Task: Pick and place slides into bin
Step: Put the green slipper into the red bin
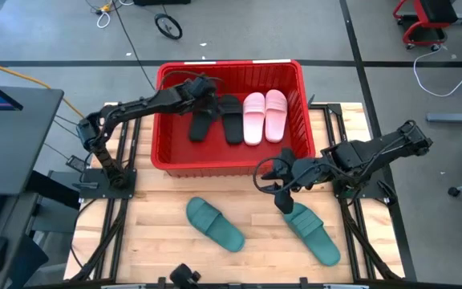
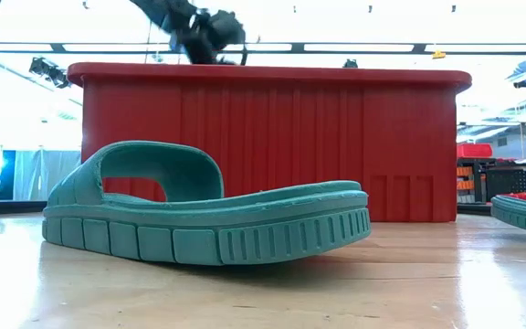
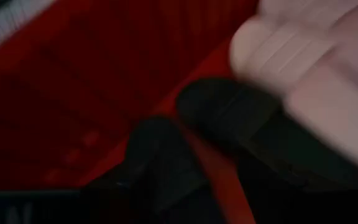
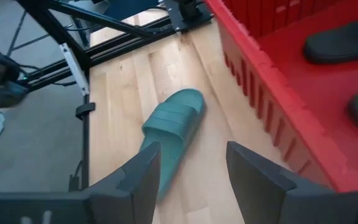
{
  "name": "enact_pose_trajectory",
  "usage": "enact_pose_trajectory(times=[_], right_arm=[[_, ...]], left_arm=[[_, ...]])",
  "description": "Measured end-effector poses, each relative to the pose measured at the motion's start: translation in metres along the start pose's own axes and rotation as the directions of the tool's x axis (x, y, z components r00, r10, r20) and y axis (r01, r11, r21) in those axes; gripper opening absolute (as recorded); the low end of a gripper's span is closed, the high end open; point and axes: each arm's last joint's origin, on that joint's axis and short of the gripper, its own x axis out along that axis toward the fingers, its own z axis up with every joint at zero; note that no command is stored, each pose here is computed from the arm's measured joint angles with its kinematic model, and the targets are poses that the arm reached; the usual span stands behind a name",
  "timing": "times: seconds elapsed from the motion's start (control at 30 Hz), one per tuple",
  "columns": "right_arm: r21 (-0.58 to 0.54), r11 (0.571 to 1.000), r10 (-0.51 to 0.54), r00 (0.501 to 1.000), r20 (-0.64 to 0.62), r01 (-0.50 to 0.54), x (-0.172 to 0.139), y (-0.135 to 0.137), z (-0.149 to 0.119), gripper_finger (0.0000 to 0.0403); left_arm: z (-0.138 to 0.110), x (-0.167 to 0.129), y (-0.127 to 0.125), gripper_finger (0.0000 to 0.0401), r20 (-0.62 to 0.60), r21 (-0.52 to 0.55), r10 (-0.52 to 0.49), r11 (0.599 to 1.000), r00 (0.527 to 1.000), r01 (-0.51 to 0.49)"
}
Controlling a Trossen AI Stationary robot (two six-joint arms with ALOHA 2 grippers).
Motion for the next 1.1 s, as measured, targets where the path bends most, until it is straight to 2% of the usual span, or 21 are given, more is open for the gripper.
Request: enact_pose_trajectory(times=[0.1,0.27,0.4,0.47,0.57,0.63,0.7,0.8,0.93,1.03,1.1], right_arm=[[0.025,0.999,0.025,1.000,-0.012,-0.024,-0.002,0.007,-0.005,0.0187],[0.140,0.988,0.072,0.992,-0.104,-0.058,-0.012,0.027,-0.027,0.0187],[0.287,0.957,0.017,0.980,-0.197,0.041,-0.019,0.043,-0.057,0.0187],[0.293,0.950,-0.041,0.973,-0.227,0.108,-0.020,0.052,-0.075,0.0187],[0.145,0.979,-0.096,0.954,-0.284,0.142,-0.019,0.068,-0.105,0.0187],[-0.024,0.993,-0.120,0.938,-0.326,0.119,-0.018,0.079,-0.125,0.0186],[-0.213,0.974,-0.154,0.919,-0.364,0.078,-0.015,0.089,-0.148,0.0184],[-0.453,0.890,-0.257,0.876,-0.408,0.050,-0.012,0.097,-0.182,0.0179],[-0.669,0.735,-0.479,0.785,-0.394,0.112,-0.006,0.093,-0.218,0.0176],[-0.763,0.628,-0.596,0.724,-0.347,0.151,0.002,0.090,-0.234,0.0176],[-0.782,0.604,-0.620,0.706,-0.342,0.152,0.009,0.091,-0.242,0.0177]], left_arm=[[0.028,-0.035,-0.011,0.0201,0.024,0.030,-0.043,0.999,0.999,0.042],[0.066,-0.118,-0.025,0.0190,0.067,0.040,-0.157,0.987,0.985,0.155],[0.081,-0.188,-0.033,0.0182,0.124,0.004,-0.334,0.942,0.934,0.336],[0.084,-0.220,-0.037,0.0178,0.170,0.003,-0.407,0.911,0.897,0.412],[0.084,-0.259,-0.043,0.0174,0.231,0.040,-0.487,0.870,0.842,0.492],[0.081,-0.275,-0.050,0.0172,0.262,0.069,-0.536,0.840,0.803,0.538],[0.075,-0.288,-0.057,0.0172,0.270,0.098,-0.577,0.813,0.771,0.574],[0.066,-0.301,-0.068,0.0173,0.257,0.134,-0.625,0.778,0.737,0.613],[0.057,-0.312,-0.084,0.0172,0.231,0.177,-0.669,0.743,0.707,0.645],[0.052,-0.315,-0.095,0.0173,0.209,0.182,-0.690,0.724,0.693,0.665],[0.050,-0.318,-0.098,0.0174,0.202,0.154,-0.699,0.715,0.686,0.682]])
